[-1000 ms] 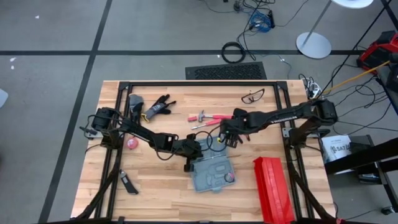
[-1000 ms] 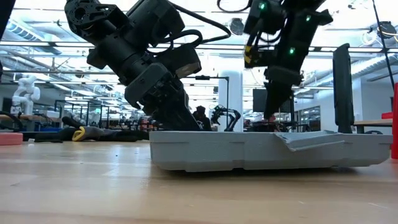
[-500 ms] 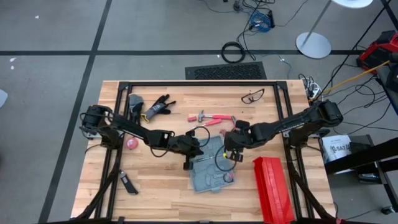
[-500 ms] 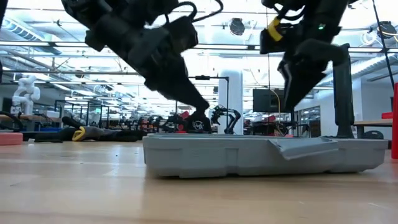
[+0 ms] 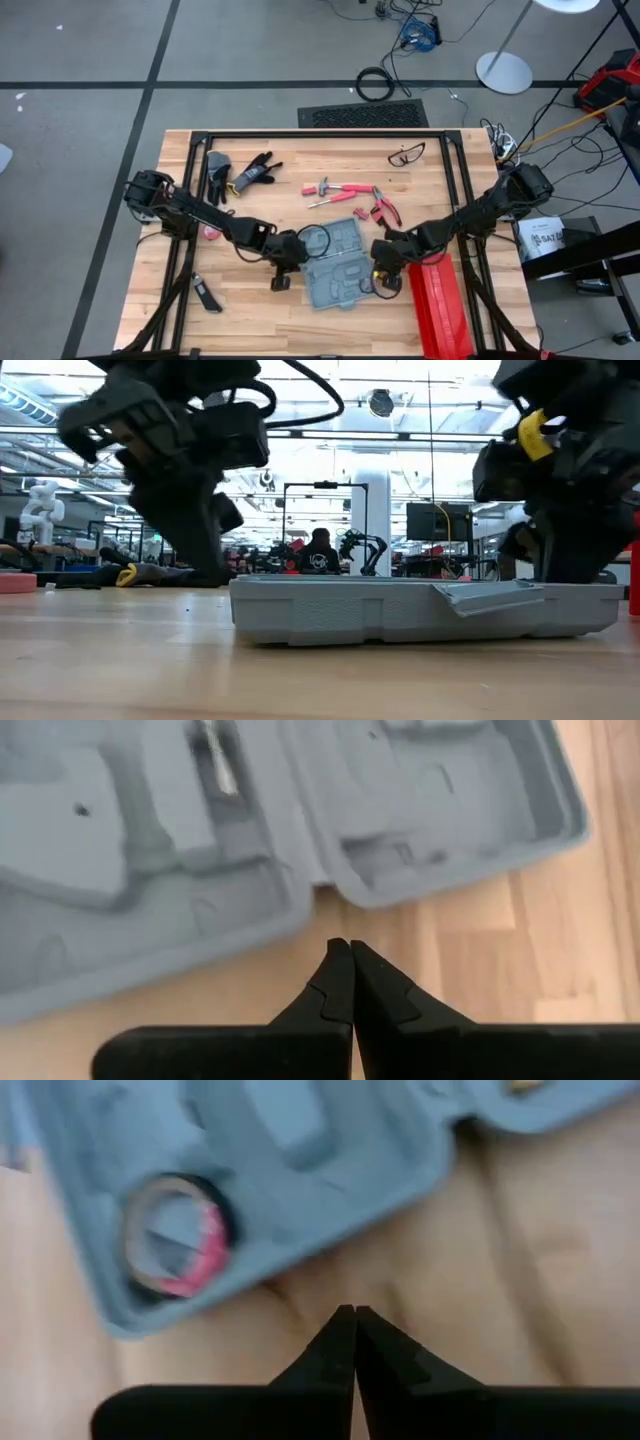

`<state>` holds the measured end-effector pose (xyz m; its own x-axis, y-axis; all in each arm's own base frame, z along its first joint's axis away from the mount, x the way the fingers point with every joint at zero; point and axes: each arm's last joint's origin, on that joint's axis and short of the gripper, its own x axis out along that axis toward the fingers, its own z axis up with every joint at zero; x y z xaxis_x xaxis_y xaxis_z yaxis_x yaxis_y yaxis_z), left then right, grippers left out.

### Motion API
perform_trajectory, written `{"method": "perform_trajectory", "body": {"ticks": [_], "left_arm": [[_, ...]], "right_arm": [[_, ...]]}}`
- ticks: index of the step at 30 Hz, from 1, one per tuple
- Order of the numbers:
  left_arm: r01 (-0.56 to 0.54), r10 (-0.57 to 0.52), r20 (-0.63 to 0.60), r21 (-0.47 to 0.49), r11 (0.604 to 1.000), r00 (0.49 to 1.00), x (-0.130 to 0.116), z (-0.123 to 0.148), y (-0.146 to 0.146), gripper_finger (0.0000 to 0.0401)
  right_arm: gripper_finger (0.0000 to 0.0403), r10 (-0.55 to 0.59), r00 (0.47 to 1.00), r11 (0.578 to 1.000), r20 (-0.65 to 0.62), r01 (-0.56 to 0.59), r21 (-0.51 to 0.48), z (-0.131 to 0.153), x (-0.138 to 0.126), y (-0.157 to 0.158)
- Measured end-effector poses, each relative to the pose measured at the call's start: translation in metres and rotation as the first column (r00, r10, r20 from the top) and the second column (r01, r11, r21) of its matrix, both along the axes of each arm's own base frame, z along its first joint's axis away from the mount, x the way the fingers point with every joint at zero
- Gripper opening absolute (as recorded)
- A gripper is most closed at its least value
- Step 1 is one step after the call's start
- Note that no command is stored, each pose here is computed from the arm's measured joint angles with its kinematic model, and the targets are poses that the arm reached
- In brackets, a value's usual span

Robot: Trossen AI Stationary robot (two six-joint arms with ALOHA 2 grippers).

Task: Prefit tool cases
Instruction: Remove the black electrical tape from the gray prefit tools case

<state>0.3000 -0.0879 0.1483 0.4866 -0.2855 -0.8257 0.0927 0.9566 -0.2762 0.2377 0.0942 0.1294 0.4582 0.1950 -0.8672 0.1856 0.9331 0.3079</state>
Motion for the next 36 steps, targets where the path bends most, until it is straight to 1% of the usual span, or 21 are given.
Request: {"method": "perform_trajectory", "body": {"ticks": [1, 3, 7, 9, 10, 12, 13, 15, 18, 24, 29, 33, 36], "left_arm": [[-0.007, 0.007, -0.010, 0.005, 1.000, 1.000, -0.001, -0.001, -0.001, 0.0000], [-0.028, 0.029, -0.010, 0.047, 0.999, 1.000, -0.001, -0.003, -0.002, 0.0000], [-0.099, 0.096, 0.025, 0.186, 0.977, 0.995, 0.001, -0.007, 0.006, 0.0000], [-0.143, 0.134, 0.054, 0.270, 0.952, 0.990, 0.003, -0.007, 0.015, 0.0000], [-0.172, 0.158, 0.071, 0.315, 0.933, 0.985, 0.004, -0.007, 0.021, 0.0000], [-0.228, 0.202, 0.107, 0.381, 0.896, 0.973, 0.007, -0.006, 0.034, 0.0000], [-0.247, 0.220, 0.114, 0.394, 0.885, 0.969, 0.009, -0.005, 0.040, 0.0000], [-0.247, 0.226, 0.098, 0.396, 0.884, 0.969, 0.010, -0.006, 0.050, 0.0000], [-0.239, 0.235, 0.055, 0.370, 0.898, 0.970, 0.008, -0.006, 0.060, 0.0000], [-0.197, 0.236, -0.055, 0.385, 0.902, 0.970, -0.002, -0.009, 0.063, 0.0000], [-0.194, 0.236, -0.066, 0.383, 0.903, 0.969, -0.002, -0.009, 0.063, 0.0000], [-0.182, 0.220, -0.089, 0.321, 0.930, 0.971, -0.001, -0.007, 0.058, 0.0000], [-0.148, 0.189, -0.132, 0.269, 0.952, 0.973, -0.001, -0.002, 0.050, 0.0000]], "right_arm": [[0.0001, 0.002, 1.000, 1.000, 0.030, -0.002, 0.015, -0.002, 0.000, 0.001], [0.0001, 0.005, 0.996, 0.999, 0.086, -0.008, 0.035, -0.002, 0.002, 0.002], [0.0001, 0.036, 0.987, 0.999, 0.155, -0.041, 0.031, 0.001, 0.007, 0.001], [0.0001, 0.059, 0.978, 0.998, 0.199, -0.066, 0.026, 0.004, 0.011, -0.001], [0.0001, 0.069, 0.972, 0.997, 0.224, -0.077, 0.026, 0.006, 0.013, -0.001], [0.0000, 0.073, 0.957, 0.996, 0.282, -0.083, 0.024, 0.011, 0.019, -0.004], [0.0000, 0.077, 0.951, 0.996, 0.300, -0.087, 0.020, 0.014, 0.022, -0.005], [0.0000, 0.088, 0.942, 0.996, 0.324, -0.094, 0.004, 0.019, 0.027, -0.007], [0.0000, 0.107, 0.930, 0.994, 0.353, -0.106, -0.021, 0.026, 0.034, -0.008], [0.0000, 0.120, 0.918, 0.993, 0.377, -0.112, -0.045, 0.032, 0.039, -0.008], [0.0000, 0.124, 0.925, 0.992, 0.360, -0.114, -0.047, 0.031, 0.038, -0.008], [0.0000, 0.124, 0.921, 0.992, 0.370, -0.115, -0.046, 0.032, 0.038, -0.008], [0.0000, 0.154, 0.914, 0.988, 0.374, -0.137, -0.072, 0.032, 0.038, -0.008]]}}
